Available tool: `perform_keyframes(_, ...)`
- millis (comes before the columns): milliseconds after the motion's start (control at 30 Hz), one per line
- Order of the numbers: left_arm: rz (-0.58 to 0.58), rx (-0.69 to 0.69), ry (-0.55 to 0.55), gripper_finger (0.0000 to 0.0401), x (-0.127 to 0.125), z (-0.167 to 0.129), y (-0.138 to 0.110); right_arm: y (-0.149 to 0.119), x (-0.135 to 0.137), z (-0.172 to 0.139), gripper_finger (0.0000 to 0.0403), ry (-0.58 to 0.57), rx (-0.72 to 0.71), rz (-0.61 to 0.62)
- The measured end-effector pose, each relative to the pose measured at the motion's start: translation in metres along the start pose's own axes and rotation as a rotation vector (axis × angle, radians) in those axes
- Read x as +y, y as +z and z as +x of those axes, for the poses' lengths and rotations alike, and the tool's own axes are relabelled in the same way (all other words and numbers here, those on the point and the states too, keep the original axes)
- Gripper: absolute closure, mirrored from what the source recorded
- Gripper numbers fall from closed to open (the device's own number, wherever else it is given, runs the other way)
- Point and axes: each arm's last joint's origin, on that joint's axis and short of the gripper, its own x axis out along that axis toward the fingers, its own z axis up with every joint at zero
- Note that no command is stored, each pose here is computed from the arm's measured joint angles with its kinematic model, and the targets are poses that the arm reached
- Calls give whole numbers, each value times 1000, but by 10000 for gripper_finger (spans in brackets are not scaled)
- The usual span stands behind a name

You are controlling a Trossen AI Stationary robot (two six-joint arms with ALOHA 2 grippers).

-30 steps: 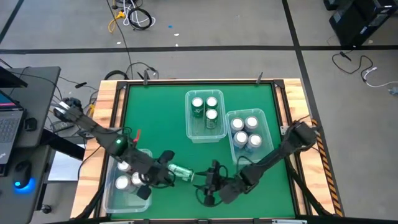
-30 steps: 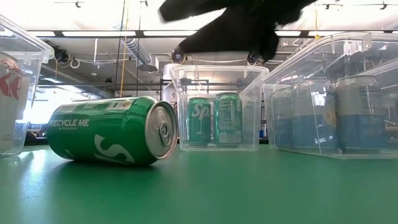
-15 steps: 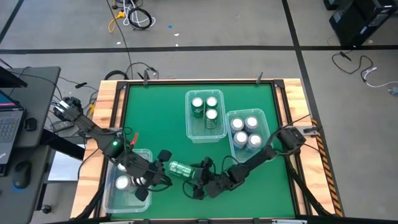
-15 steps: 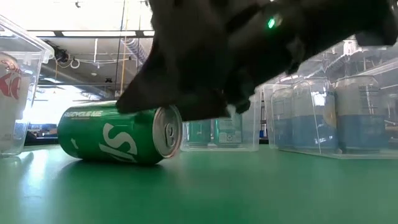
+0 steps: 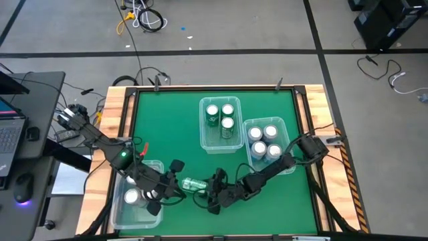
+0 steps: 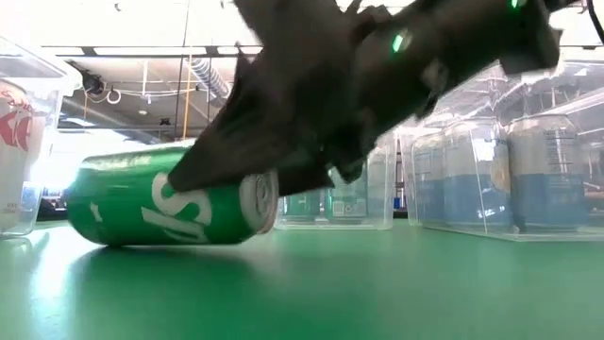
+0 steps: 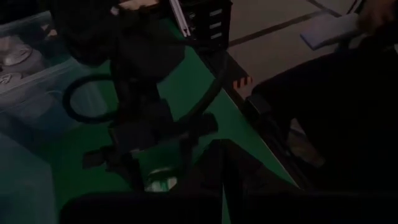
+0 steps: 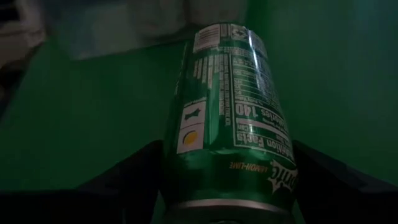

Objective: Sort soda cans
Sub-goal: Put the green soda can into the top transparent bin

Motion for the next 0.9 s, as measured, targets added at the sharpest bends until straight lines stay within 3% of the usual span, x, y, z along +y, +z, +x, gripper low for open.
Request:
perform_keyframes(167,-19,-17,19,396,3,-12,2,38,4,-31,114,7,138,-51)
perform_keyframes(533,18,-204,72,399,21,-83,12,177,-11,-118,114,-118,308,-228)
perform_keyframes(767,53,-208,126,400,39,-106,6,233,-57,-146,114,-238,369,-305)
perform_keyframes(900,72,-175,159,400,45,-108,3,249,-98,-145,114,-297,439,-323)
